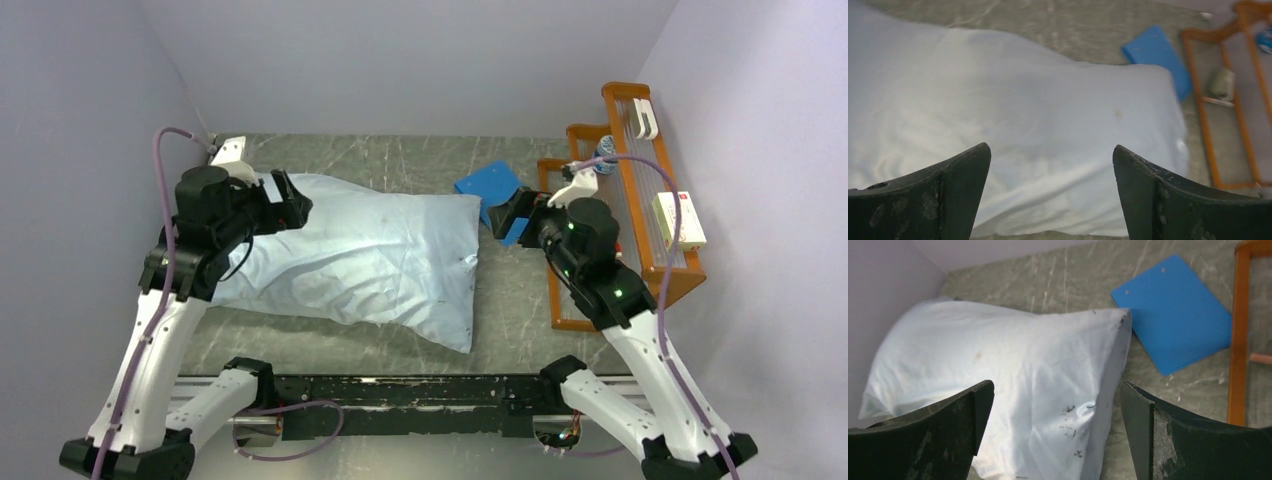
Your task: Put the pillow into the pillowcase
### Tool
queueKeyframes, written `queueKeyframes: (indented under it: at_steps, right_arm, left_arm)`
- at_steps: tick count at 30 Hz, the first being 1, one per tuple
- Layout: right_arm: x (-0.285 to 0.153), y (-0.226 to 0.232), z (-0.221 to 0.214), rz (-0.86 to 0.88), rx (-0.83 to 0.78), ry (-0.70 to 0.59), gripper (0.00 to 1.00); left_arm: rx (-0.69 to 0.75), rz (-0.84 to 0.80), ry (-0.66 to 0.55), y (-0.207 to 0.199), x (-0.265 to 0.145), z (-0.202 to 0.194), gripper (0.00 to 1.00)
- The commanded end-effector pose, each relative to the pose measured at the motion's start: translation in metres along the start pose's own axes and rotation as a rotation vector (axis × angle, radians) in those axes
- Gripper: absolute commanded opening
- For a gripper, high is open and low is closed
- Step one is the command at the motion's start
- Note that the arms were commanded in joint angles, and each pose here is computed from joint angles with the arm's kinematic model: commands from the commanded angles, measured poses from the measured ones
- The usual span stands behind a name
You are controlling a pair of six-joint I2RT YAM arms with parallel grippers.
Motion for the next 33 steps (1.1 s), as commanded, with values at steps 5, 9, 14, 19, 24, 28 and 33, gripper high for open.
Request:
queueKeyframes:
  at_steps: [5,9,14,19,24,28,33]
  right_arm:
    - [-0.064,0.010,0.048,0.096,-0.044,-0.179,1.00]
    - [-0.082,0.015,0.060,0.134,-0.046,-0.220,1.00]
    - [-0.088,0.018,0.063,0.161,-0.042,-0.226,1.00]
    - [-0.086,0.020,0.058,0.169,-0.018,-0.205,1.00]
    - [-0.092,0.023,0.058,0.201,-0.012,-0.234,1.00]
    - [-0.098,0.023,0.060,0.206,-0.014,-0.246,1.00]
    - [-0.100,0.022,0.060,0.199,-0.012,-0.237,1.00]
  left_arm:
    - [0.131,-0.328,-0.090,-0.054,-0.054,0.026,0.97]
    - [0.134,-0.366,-0.111,-0.059,-0.067,0.028,0.97]
    - [0.138,-0.441,-0.078,-0.069,-0.082,0.025,0.97]
    - [0.120,-0.420,-0.101,-0.062,-0.088,0.020,0.97]
    - [0.135,-0.387,-0.100,-0.053,-0.091,0.014,0.97]
    - [0.139,-0.387,-0.117,-0.054,-0.095,0.017,0.97]
    - [0.140,-0.389,-0.122,-0.055,-0.095,0.019,0.97]
Point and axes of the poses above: each gripper's point midway between its finger pads, its own x axis out along the fingers, its own y axis along the line the jaws close on, z = x × y, the point moved 4 cm from there along -x, back along the fingers, and after that the axes turned 10 degrees about -x, right-handed, at the moved point
